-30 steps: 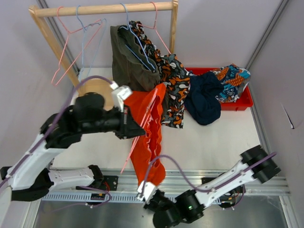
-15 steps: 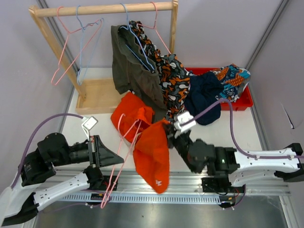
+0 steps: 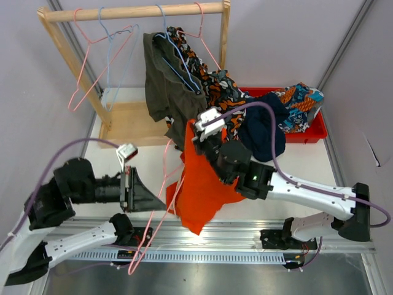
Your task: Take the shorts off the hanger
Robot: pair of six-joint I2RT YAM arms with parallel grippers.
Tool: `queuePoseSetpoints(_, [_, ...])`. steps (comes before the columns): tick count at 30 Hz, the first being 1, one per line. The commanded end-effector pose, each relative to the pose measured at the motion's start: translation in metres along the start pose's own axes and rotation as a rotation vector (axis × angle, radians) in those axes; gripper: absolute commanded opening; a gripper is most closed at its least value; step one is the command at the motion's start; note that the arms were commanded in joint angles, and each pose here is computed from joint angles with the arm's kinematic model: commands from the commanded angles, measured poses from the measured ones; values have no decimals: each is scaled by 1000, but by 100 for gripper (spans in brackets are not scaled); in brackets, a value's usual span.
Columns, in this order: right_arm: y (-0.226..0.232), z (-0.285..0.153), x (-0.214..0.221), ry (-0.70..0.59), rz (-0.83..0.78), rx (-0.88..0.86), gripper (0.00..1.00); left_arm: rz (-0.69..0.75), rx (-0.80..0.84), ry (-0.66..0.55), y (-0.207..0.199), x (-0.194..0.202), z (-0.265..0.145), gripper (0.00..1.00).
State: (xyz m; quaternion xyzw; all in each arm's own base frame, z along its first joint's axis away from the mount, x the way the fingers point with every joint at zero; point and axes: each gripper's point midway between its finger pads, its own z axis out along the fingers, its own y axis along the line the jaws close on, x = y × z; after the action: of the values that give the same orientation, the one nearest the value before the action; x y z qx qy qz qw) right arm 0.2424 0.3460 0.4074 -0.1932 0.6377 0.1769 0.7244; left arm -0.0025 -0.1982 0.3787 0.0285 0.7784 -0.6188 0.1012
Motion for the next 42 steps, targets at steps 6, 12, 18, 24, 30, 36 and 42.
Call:
queuePoseSetpoints(6, [9, 17, 136, 143, 40, 31, 0, 65, 145, -17, -121, -26, -16, 0])
queuePoseSetpoints(12, [-10, -30, 63, 10, 120, 97, 0, 133, 23, -152, -67, -36, -19, 0])
queuePoseSetpoints(18, [-69, -99, -61, -147, 151, 110, 0, 172, -116, -292, 16, -41, -27, 0])
queuePoseSetpoints(24, [-142, -105, -179, -274, 70, 237, 0, 289, -189, -337, 36, -53, -25, 0])
queuePoseSetpoints(30, [-201, -96, -261, -401, -4, 385, 0, 430, -302, -406, 24, -81, -33, 0])
queuePoseSetpoints(36, [-257, -39, -274, -385, -95, 456, 0, 555, -425, -510, 25, -115, -37, 0])
queuePoseSetpoints(42, [-318, 18, -253, -373, -38, 408, 0, 693, -559, -552, 25, -151, -25, 0])
